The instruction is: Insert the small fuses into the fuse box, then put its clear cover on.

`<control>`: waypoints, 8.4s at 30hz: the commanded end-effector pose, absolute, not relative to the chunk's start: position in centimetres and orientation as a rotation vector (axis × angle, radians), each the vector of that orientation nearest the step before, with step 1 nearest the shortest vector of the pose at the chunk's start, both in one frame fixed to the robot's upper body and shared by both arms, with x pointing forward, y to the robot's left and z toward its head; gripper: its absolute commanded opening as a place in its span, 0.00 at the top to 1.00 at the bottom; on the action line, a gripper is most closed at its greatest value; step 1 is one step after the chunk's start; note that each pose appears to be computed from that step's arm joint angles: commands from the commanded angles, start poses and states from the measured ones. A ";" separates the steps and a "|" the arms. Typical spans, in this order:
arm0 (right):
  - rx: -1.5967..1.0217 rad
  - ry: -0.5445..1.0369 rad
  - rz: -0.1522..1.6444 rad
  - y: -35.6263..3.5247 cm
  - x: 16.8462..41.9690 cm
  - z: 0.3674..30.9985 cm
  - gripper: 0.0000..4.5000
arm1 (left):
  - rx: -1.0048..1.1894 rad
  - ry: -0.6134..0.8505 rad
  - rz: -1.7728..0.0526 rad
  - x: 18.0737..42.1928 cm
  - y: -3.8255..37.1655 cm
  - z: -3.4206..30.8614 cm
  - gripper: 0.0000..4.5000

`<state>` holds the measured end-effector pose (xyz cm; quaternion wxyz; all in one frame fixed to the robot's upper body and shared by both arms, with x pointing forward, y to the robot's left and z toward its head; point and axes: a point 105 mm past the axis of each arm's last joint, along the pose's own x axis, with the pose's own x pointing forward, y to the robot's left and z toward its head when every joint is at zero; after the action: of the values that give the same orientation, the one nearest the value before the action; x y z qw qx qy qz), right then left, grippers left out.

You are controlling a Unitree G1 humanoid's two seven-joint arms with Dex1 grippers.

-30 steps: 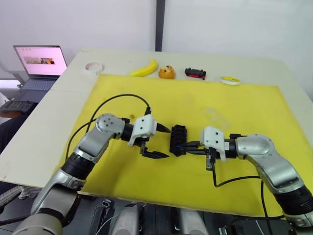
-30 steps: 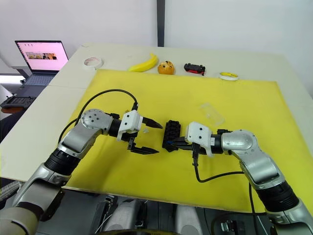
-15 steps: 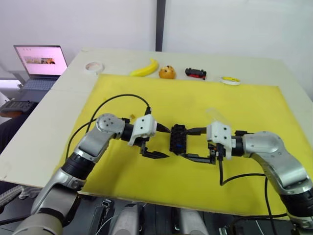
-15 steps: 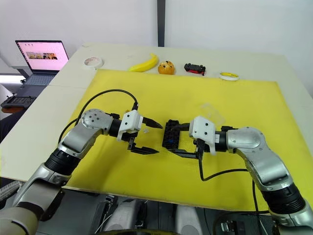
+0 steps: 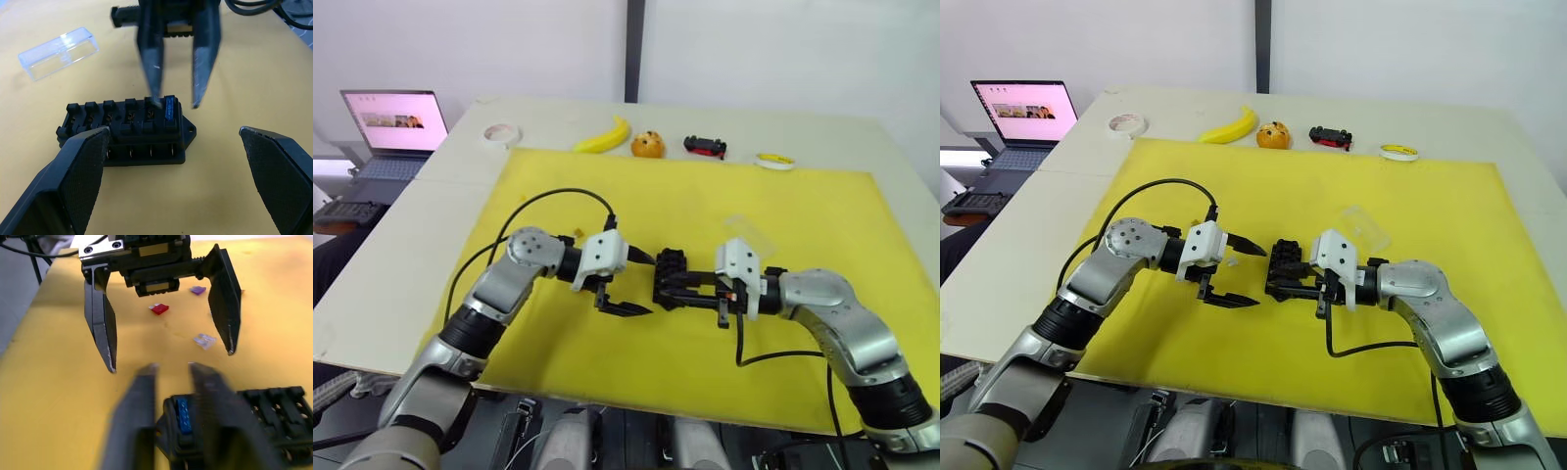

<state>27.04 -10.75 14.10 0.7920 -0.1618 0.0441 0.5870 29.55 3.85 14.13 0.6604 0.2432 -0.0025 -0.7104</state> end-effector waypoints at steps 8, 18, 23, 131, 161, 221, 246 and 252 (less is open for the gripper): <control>-0.449 0.179 1.227 -11.5 27.7 12.0 0.99 | 0.584 -0.065 -1.597 29.6 3.8 15.3 0.00; -0.362 0.050 1.197 -10.9 27.0 15.7 0.99 | 0.528 -0.043 -1.557 29.8 4.6 15.7 0.00; -0.295 0.032 1.084 -14.4 25.7 18.9 0.99 | 0.370 -0.006 -1.427 28.9 8.3 17.2 0.00; -0.387 0.085 1.161 -9.8 24.4 16.5 0.00 | -0.997 0.844 -0.690 28.3 12.2 9.0 0.12; -0.390 0.084 1.151 -9.9 24.5 16.9 0.00 | -0.992 0.844 -0.703 28.2 11.8 8.7 0.60; -0.198 0.107 1.135 -9.7 23.9 17.3 0.00 | -0.854 0.674 -0.887 28.1 13.2 16.3 0.99; 0.799 0.083 0.904 -6.4 27.7 22.9 0.00 | -1.070 0.348 -1.143 30.8 8.1 24.6 0.99; 0.986 0.055 0.855 -5.9 28.2 24.1 0.00 | -1.142 0.317 -1.121 31.1 7.5 24.8 0.99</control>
<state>28.65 -6.05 22.71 0.8065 0.4438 0.0451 0.3879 31.52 7.28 23.47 0.6879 -0.5093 0.1671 -0.4895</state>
